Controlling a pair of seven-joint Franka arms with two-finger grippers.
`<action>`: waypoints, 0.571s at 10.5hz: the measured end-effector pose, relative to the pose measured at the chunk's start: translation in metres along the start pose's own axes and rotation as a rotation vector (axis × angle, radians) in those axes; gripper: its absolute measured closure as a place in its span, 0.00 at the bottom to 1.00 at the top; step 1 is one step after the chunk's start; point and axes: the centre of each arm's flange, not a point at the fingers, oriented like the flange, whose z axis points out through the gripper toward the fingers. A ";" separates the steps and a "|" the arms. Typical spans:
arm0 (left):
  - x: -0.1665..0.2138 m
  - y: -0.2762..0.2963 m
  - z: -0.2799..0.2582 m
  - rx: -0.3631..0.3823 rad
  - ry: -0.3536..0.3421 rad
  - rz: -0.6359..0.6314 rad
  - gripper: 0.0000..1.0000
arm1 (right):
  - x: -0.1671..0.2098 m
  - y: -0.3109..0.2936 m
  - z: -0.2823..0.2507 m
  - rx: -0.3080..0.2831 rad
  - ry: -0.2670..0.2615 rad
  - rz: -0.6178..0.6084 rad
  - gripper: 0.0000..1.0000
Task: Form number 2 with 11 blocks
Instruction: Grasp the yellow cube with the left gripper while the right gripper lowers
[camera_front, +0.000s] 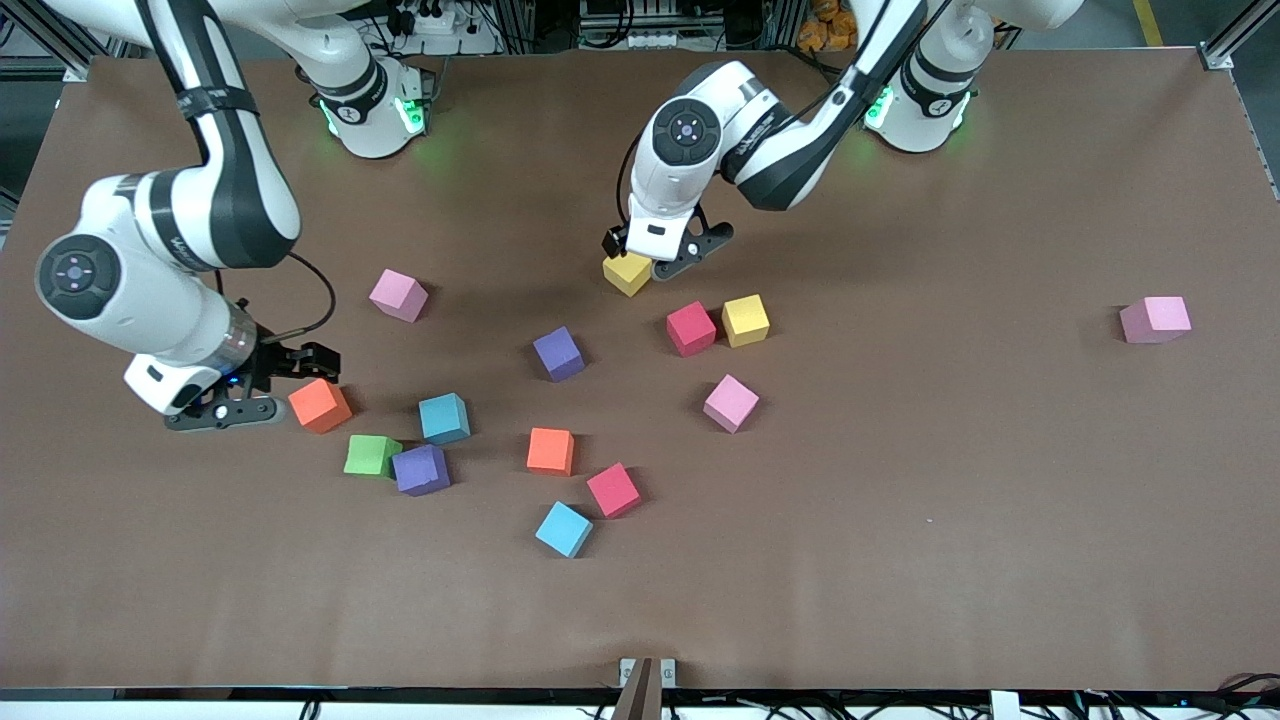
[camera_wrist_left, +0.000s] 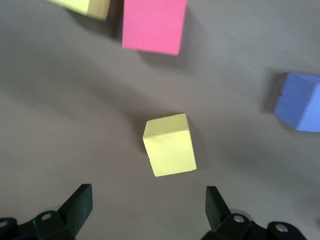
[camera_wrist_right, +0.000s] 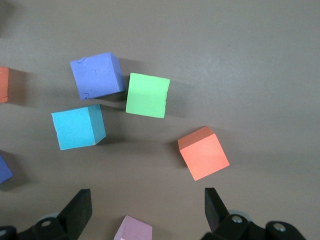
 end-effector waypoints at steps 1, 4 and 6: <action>-0.005 0.001 0.011 -0.008 -0.002 -0.061 0.00 | -0.005 0.000 0.016 -0.001 0.003 0.005 0.00; -0.019 0.004 0.039 -0.025 0.039 -0.096 0.00 | -0.016 -0.005 0.049 -0.003 0.030 0.009 0.00; -0.018 0.002 0.053 -0.049 0.040 -0.132 0.00 | -0.004 -0.045 0.048 -0.006 0.069 -0.048 0.00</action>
